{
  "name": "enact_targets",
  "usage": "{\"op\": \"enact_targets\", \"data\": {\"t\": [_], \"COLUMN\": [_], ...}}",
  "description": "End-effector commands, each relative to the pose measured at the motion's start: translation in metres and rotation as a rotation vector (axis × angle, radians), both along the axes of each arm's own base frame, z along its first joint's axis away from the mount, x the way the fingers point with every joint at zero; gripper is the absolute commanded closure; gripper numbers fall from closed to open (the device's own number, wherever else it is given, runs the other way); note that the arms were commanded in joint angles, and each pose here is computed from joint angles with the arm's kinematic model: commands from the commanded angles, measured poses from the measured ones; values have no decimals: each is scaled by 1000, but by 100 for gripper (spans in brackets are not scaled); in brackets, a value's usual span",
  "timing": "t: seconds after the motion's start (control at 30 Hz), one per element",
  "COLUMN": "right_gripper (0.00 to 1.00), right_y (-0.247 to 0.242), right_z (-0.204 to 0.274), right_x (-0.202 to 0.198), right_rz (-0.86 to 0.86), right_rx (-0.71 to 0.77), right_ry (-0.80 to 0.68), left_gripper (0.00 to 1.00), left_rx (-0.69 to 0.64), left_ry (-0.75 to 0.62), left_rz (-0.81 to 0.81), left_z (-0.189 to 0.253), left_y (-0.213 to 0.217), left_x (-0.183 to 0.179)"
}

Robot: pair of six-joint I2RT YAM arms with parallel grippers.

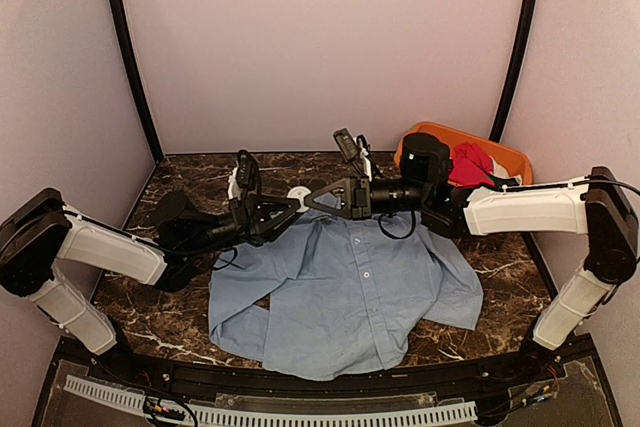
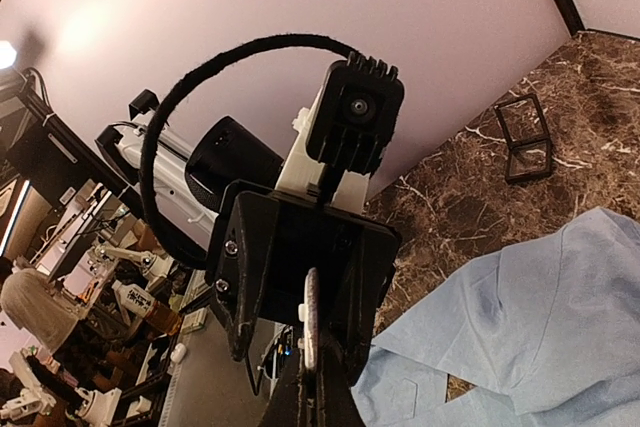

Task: Pin the brooch onto the clothing
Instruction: Pass from the left arm to the right, then open the brooch.

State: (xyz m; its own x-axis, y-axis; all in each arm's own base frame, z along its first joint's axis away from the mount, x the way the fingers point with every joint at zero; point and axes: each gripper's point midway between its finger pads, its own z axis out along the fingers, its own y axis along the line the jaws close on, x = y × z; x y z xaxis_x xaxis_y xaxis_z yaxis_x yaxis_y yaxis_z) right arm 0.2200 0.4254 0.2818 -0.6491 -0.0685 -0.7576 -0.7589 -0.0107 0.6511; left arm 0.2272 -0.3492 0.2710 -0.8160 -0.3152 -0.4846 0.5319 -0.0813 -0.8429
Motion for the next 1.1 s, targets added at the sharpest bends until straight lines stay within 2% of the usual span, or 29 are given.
{"op": "enact_targets", "data": {"t": [0.0, 0.07, 0.23, 0.57, 0.9, 1.07], "right_gripper": [100, 100, 100, 100, 100, 100], "right_y": [-4, -4, -4, -2, 2, 4], "right_z": [9, 10, 12, 3, 1, -1], "right_x": [0, -1, -2, 0, -1, -1], "right_rz": [2, 8, 12, 0, -9, -11], "right_rx": [60, 69, 77, 38, 5, -3], "right_ry": [-8, -4, -4, -9, -42, -49], "left_gripper": [61, 61, 70, 73, 82, 91], "left_rx": [-209, -207, -206, -206, -184, -169], "left_ry": [-233, -229, -200, -173, -118, -96], "left_rz": [17, 18, 17, 24, 0, -12], "left_z": [64, 63, 59, 56, 45, 39], "left_y": [27, 27, 25, 25, 17, 12], "left_x": [-20, -19, -15, -9, -2, 0]}}
